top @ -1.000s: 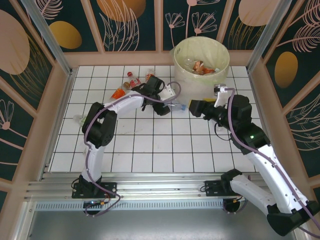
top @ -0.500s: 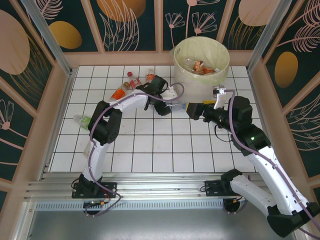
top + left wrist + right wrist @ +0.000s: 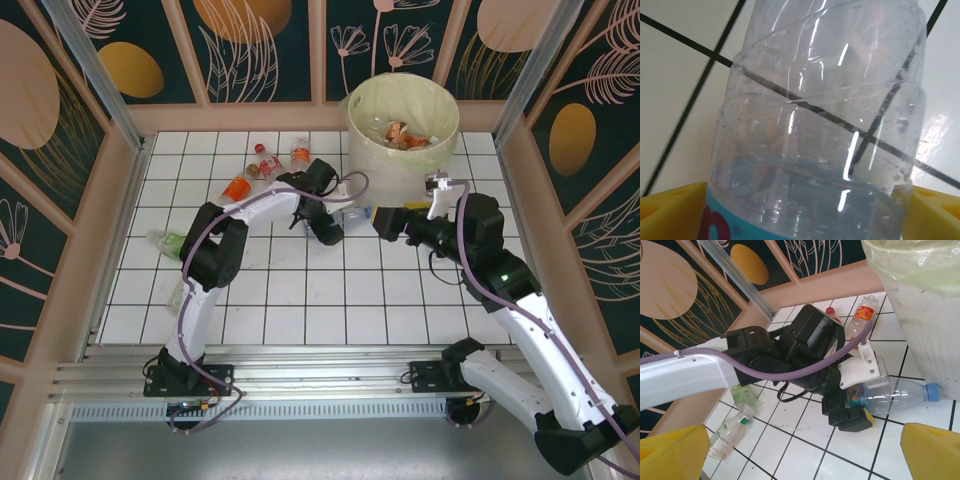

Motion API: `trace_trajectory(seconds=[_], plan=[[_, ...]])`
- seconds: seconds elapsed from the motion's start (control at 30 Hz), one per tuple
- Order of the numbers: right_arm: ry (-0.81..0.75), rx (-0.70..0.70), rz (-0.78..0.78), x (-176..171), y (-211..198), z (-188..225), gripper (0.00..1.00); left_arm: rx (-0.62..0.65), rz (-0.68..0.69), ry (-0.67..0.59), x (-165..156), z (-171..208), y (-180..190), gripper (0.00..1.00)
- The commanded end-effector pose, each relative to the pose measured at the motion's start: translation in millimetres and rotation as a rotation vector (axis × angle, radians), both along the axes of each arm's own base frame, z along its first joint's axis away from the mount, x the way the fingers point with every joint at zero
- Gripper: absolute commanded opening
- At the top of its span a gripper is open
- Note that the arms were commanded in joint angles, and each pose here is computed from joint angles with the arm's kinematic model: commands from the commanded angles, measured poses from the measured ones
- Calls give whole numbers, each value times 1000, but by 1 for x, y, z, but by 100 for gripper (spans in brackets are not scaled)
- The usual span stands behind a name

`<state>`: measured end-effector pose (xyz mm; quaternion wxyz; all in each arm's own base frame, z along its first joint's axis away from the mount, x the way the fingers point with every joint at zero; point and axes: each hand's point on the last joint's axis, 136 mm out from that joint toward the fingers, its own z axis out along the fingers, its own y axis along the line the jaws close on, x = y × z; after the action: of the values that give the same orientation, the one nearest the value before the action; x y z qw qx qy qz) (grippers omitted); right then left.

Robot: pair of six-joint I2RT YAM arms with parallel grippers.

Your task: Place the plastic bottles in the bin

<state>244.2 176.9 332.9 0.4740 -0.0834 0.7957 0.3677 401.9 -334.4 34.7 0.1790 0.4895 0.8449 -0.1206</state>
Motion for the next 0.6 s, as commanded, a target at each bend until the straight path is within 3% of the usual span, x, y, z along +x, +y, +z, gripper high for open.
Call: trace_trajectory(seconds=[0.0, 0.37, 0.47, 0.57], plan=[[-3, 13, 16, -5, 1, 1, 99, -27, 86, 98, -22, 0, 1, 92], [-1, 13, 12, -6, 0, 0, 99, -92, 219, 105, -33, -4, 4, 76], [2, 13, 11, -5, 1, -2, 99, -111, 231, 91, -36, -2, 4, 65], [6, 13, 10, -4, 1, -4, 99, -126, 240, 83, -38, -1, 6, 62]])
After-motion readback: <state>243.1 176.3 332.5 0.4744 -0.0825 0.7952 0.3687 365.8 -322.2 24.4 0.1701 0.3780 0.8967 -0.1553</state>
